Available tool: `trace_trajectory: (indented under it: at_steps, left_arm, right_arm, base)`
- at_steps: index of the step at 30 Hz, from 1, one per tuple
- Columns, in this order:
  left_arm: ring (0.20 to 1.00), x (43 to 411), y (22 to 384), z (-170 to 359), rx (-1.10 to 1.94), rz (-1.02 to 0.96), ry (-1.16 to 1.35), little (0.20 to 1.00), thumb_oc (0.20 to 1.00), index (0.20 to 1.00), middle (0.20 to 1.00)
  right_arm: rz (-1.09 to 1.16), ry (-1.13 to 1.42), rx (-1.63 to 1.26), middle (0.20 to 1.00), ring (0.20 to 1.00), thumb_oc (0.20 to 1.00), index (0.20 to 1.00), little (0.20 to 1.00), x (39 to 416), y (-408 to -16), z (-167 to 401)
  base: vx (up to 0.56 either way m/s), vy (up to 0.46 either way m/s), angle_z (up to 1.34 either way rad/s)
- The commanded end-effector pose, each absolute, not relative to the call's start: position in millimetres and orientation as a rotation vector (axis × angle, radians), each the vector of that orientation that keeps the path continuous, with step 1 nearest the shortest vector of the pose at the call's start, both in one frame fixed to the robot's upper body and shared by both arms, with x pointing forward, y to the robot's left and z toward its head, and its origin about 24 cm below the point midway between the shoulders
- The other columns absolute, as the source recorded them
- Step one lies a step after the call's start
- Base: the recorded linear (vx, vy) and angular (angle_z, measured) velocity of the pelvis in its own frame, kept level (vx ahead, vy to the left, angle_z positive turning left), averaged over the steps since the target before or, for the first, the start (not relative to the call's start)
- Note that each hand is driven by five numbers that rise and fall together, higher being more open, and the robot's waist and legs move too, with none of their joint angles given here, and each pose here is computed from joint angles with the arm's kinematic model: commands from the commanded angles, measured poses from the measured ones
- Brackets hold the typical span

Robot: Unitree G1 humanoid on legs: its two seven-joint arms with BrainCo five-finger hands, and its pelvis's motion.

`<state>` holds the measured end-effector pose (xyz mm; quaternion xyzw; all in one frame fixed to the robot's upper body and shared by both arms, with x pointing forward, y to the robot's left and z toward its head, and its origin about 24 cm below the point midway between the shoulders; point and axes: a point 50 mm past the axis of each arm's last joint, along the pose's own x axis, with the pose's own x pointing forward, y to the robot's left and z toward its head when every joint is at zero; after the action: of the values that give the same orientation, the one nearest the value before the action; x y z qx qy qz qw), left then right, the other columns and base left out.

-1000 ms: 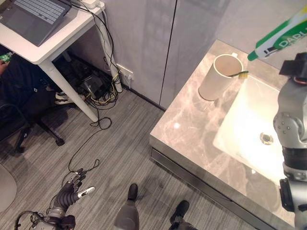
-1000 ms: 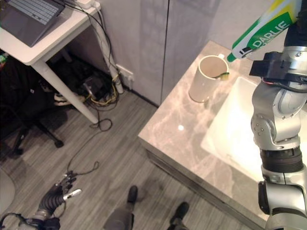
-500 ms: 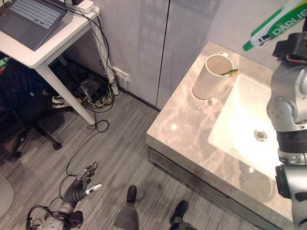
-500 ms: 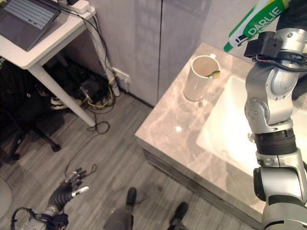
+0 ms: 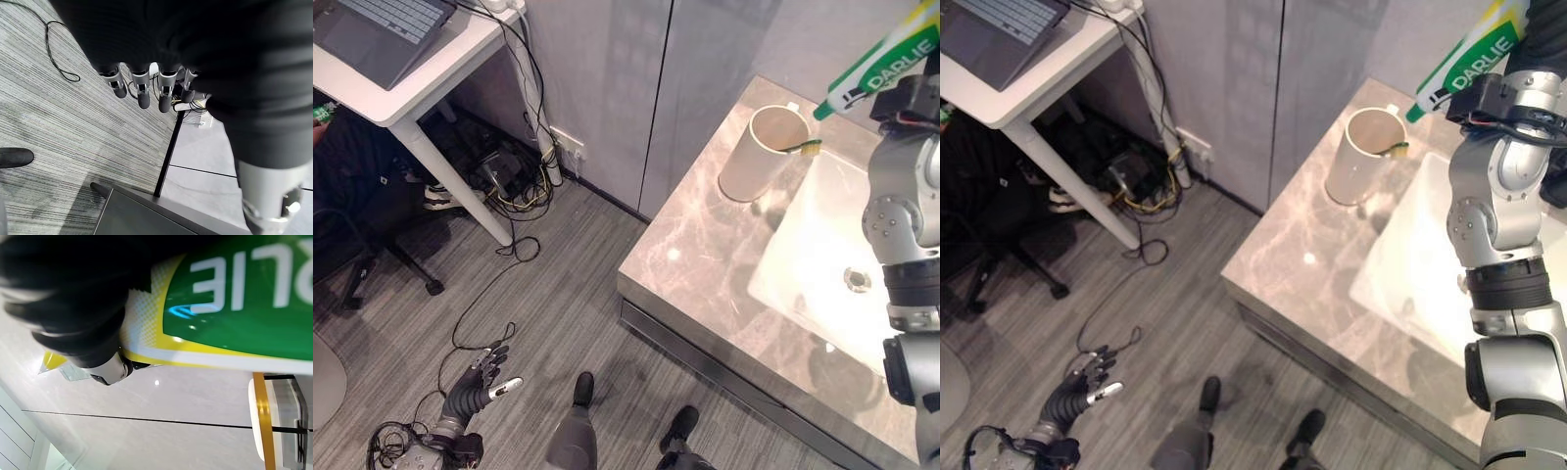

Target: Put brush and paste in cup on sink, flatten towel.

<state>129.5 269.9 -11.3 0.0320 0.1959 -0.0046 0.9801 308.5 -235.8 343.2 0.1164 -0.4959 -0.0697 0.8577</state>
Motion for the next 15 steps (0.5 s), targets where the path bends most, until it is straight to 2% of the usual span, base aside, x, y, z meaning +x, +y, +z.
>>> trace_trajectory:
  at_steps: [1,15]
  left_arm:
    - [1.0,133.8,276.2,0.7,0.141,-0.05,0.353,1.0,1.0,1.0,1.0]
    - [1.0,136.0,274.2,-6.4,0.148,-0.013,0.343,1.0,1.0,1.0,1.0]
  right_arm:
    - [-0.117,-1.23,0.226,0.2,0.2,0.2,0.2,0.2,288.3,-228.1,386.5]
    - [-0.11,-1.241,0.193,0.2,0.2,0.2,0.2,0.2,287.8,-216.8,379.3]
  base:
    - [0.0,0.0,0.0]
    - [0.02,0.002,0.0]
